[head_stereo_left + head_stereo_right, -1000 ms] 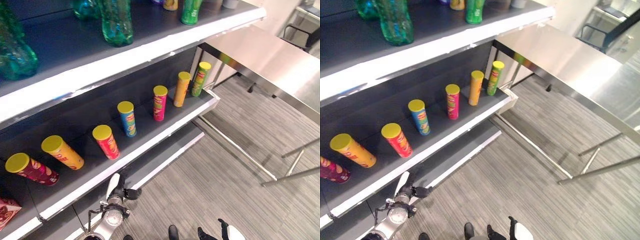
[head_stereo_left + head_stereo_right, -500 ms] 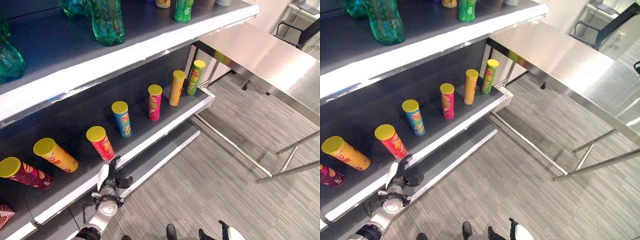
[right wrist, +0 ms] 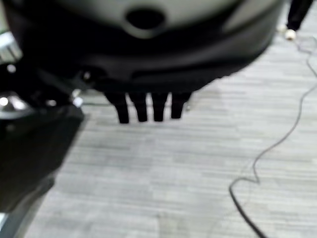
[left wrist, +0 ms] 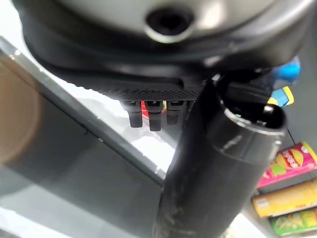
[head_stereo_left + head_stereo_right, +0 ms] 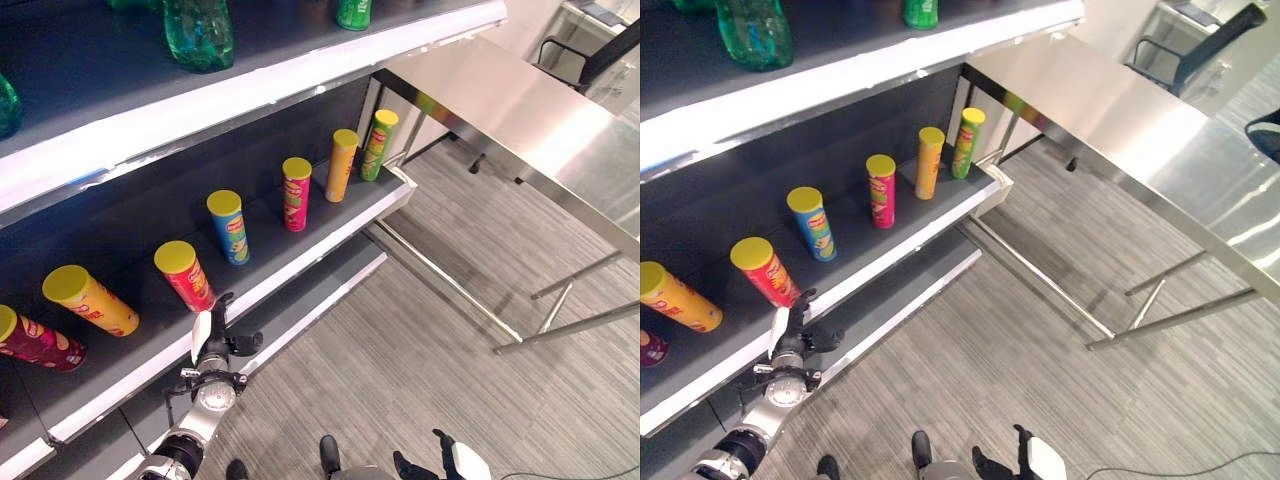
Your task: Put the goods on the table back onto the shelves and tidy them up.
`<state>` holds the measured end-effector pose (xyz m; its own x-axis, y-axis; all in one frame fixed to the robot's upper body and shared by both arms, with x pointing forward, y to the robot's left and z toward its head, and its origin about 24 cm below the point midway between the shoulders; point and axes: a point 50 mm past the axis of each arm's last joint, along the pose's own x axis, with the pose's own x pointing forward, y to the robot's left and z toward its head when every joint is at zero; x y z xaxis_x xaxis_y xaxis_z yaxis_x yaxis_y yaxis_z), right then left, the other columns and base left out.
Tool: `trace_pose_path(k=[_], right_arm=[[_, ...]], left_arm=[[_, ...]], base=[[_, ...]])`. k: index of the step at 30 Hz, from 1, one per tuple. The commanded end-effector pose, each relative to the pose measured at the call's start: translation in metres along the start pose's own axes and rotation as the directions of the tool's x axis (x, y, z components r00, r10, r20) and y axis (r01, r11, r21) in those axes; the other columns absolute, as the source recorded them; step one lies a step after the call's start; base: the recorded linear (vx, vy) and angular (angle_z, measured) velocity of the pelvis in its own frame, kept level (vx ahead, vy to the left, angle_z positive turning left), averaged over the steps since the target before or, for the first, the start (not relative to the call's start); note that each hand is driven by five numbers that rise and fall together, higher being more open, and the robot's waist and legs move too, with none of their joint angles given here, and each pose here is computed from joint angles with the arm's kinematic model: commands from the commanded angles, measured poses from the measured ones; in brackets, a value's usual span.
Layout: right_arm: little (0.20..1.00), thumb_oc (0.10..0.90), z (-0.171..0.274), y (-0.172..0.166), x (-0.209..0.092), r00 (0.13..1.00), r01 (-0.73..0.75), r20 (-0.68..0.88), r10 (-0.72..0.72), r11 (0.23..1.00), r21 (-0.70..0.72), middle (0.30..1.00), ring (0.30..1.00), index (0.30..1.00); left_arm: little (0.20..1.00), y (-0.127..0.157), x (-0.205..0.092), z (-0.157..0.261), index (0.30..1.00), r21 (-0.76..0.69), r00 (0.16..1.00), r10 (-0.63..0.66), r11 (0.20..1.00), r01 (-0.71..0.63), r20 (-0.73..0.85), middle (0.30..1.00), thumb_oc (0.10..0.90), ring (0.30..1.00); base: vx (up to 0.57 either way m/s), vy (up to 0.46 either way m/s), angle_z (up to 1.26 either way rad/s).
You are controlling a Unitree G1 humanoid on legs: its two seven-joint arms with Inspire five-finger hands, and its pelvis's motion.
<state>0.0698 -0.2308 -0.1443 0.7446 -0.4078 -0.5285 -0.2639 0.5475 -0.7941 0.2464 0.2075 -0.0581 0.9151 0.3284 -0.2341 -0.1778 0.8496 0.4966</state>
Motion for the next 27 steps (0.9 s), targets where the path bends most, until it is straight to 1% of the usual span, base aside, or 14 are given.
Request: trace_pose_path(k=[1, 5, 7, 10, 18, 27], right_arm=[[0.9, 0.8, -0.013, 0.002, -0.012, 1.0, 0.015, -0.026, -0.015, 1.0, -0.01, 0.9, 0.9, 0.9], [0.9, 0.8, -0.01, 0.002, -0.011, 1.0, 0.008, -0.016, -0.008, 1.0, -0.011, 0.9, 0.9, 0.9], [0.9, 0.8, -0.008, 0.005, -0.012, 1.0, -0.011, 0.004, 0.011, 1.0, -0.021, 0.9, 0.9, 0.9], [0.9, 0.8, -0.01, 0.008, -0.016, 1.0, -0.03, -0.001, 0.03, 0.999, -0.029, 0.9, 0.9, 0.9], [0.9, 0.8, -0.009, 0.013, -0.02, 0.998, -0.061, 0.019, 0.062, 0.997, -0.049, 0.9, 0.9, 0.9], [0.9, 0.8, -0.014, 0.017, -0.025, 0.997, -0.083, -0.003, 0.083, 0.995, -0.054, 0.9, 0.9, 0.9]], left_arm=[[0.9, 0.018, 0.018, 0.033, 0.9, -0.097, 0.985, 0.115, 0.99, -0.102, 0.132, 0.9, 0.8, 0.9], [0.9, 0.023, 0.02, 0.033, 0.9, -0.104, 0.982, 0.138, 0.987, -0.125, 0.128, 0.9, 0.8, 0.9], [0.9, 0.032, 0.022, 0.03, 0.9, -0.103, 0.978, 0.173, 0.982, -0.161, 0.114, 0.9, 0.8, 0.9], [0.9, 0.038, 0.021, 0.028, 0.9, -0.106, 0.976, 0.191, 0.978, -0.18, 0.108, 0.9, 0.8, 0.9], [0.9, 0.043, 0.019, 0.02, 0.9, -0.114, 0.973, 0.214, 0.972, -0.204, 0.083, 0.9, 0.8, 0.9], [0.9, 0.053, 0.02, 0.018, 0.9, -0.099, 0.966, 0.248, 0.966, -0.24, 0.074, 0.9, 0.8, 0.9]], base=[[0.11, 0.229, -0.43], [0.05, 0.12, -0.36], [0.08, 0.143, -0.16], [0.05, 0.066, -0.32], [0.05, 0.033, -0.06], [0.04, 0.02, -0.09]])
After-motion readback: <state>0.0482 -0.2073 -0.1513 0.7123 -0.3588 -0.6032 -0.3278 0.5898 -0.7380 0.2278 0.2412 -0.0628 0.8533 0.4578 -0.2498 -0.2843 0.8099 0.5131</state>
